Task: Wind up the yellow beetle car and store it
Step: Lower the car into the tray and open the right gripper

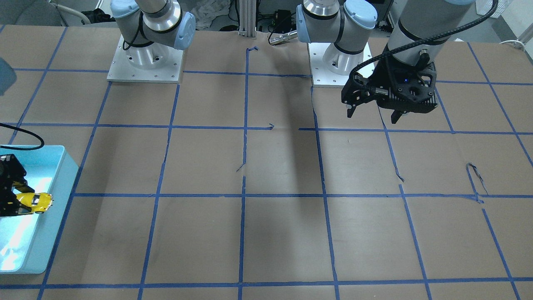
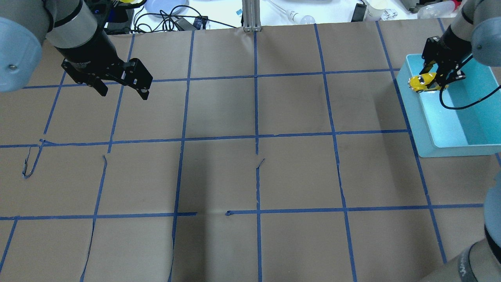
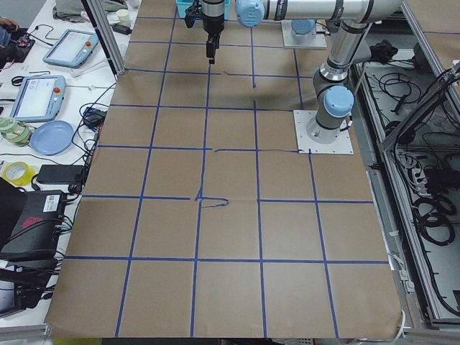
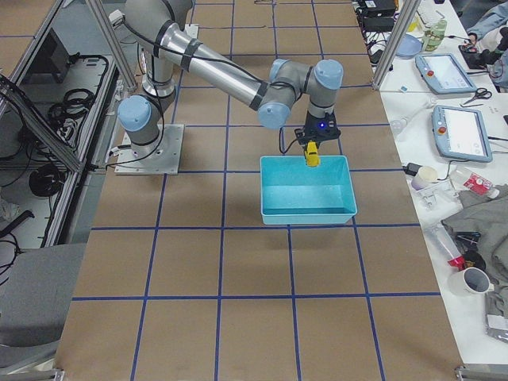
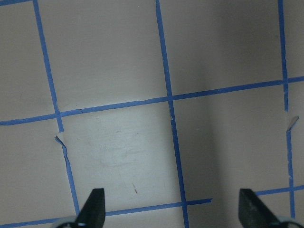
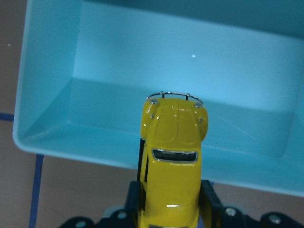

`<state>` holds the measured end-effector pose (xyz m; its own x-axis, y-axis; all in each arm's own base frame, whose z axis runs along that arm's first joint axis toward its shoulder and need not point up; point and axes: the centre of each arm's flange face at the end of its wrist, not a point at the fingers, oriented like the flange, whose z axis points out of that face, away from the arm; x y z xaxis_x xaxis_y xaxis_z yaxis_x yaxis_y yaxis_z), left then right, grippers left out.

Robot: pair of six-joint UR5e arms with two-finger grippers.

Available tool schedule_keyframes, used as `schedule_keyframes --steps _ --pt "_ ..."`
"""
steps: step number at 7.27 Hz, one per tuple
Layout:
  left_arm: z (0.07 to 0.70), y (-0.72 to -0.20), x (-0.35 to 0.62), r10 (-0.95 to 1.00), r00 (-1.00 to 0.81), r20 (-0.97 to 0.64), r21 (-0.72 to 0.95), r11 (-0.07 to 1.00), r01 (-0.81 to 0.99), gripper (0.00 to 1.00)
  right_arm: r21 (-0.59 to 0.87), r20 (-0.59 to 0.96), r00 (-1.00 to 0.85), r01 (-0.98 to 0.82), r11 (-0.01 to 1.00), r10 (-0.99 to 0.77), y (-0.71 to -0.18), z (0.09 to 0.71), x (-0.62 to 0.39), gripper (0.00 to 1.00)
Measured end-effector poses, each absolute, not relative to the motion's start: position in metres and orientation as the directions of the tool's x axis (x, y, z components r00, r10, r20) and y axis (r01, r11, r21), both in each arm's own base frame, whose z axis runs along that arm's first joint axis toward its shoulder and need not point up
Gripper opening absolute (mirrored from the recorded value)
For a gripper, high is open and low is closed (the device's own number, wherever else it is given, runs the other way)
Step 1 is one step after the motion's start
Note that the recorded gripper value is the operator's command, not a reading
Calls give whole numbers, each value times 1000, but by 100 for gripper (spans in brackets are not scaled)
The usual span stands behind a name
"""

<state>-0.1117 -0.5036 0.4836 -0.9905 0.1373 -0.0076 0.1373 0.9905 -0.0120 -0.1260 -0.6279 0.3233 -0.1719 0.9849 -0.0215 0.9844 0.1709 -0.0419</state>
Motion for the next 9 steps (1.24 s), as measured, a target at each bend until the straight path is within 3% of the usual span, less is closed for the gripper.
schedule_keyframes --steps 4,5,7,8,9 --pt "484 -502 -111 137 -991 -8 -15 990 137 100 -36 -6 -102 994 102 995 -623 287 -188 3" --pt "484 -502 -111 137 -991 -8 -15 990 137 100 -34 6 -98 995 98 995 -622 277 -193 27" --pt "484 -502 -111 137 -991 -7 -16 990 137 100 -55 43 -99 993 101 994 -620 264 -198 87" --pt "484 -502 -111 137 -991 -7 -16 990 137 100 -73 58 -98 992 102 993 -619 262 -200 100" --pt "484 -502 -112 137 -991 -7 -16 990 137 100 -88 66 -97 991 103 993 -618 264 -202 100"
